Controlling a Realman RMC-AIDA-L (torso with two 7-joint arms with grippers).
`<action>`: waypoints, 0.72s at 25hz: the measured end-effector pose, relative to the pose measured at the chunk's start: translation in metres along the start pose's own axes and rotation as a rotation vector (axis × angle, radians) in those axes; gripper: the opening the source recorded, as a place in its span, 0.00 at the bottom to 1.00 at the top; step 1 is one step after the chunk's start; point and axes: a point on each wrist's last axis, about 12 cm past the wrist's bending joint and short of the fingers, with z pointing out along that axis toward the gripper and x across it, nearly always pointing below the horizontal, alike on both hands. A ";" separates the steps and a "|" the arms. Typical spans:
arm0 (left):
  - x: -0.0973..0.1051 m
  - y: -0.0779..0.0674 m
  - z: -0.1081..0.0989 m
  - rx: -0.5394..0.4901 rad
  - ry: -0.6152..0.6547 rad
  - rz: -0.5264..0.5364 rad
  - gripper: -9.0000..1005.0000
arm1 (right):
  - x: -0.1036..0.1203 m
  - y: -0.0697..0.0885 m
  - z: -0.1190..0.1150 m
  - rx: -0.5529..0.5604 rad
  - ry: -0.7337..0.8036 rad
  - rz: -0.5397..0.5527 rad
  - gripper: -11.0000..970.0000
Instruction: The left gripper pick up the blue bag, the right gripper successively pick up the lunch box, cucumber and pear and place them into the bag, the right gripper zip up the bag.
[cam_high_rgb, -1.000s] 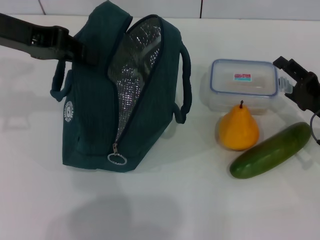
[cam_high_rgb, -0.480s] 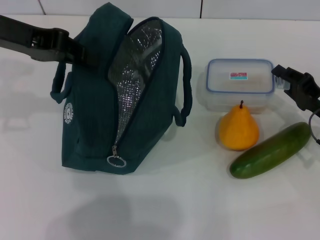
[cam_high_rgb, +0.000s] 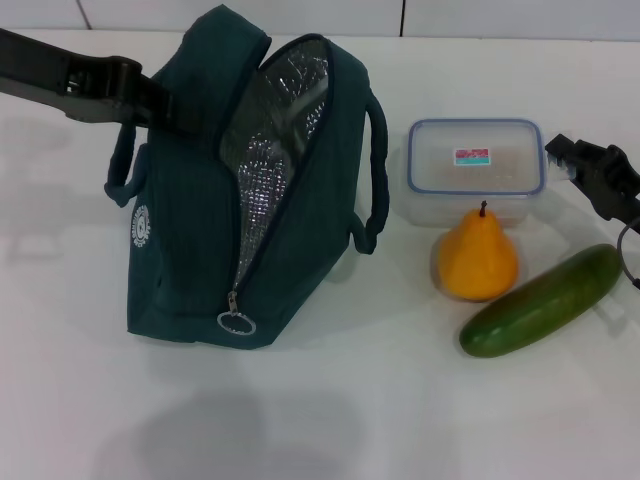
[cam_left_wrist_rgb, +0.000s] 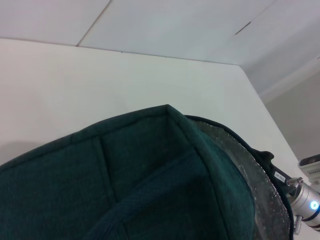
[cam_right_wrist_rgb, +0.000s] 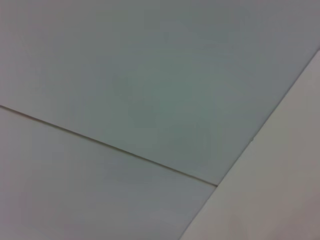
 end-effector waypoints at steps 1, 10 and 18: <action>0.000 0.000 0.000 0.001 0.000 0.000 0.05 | 0.000 0.000 0.000 -0.001 0.000 -0.003 0.12; 0.002 0.001 0.002 0.006 0.001 0.006 0.05 | -0.003 0.002 -0.009 -0.052 -0.034 -0.024 0.11; 0.003 0.001 0.003 0.009 0.002 0.006 0.05 | -0.009 0.005 -0.028 -0.136 -0.138 -0.016 0.12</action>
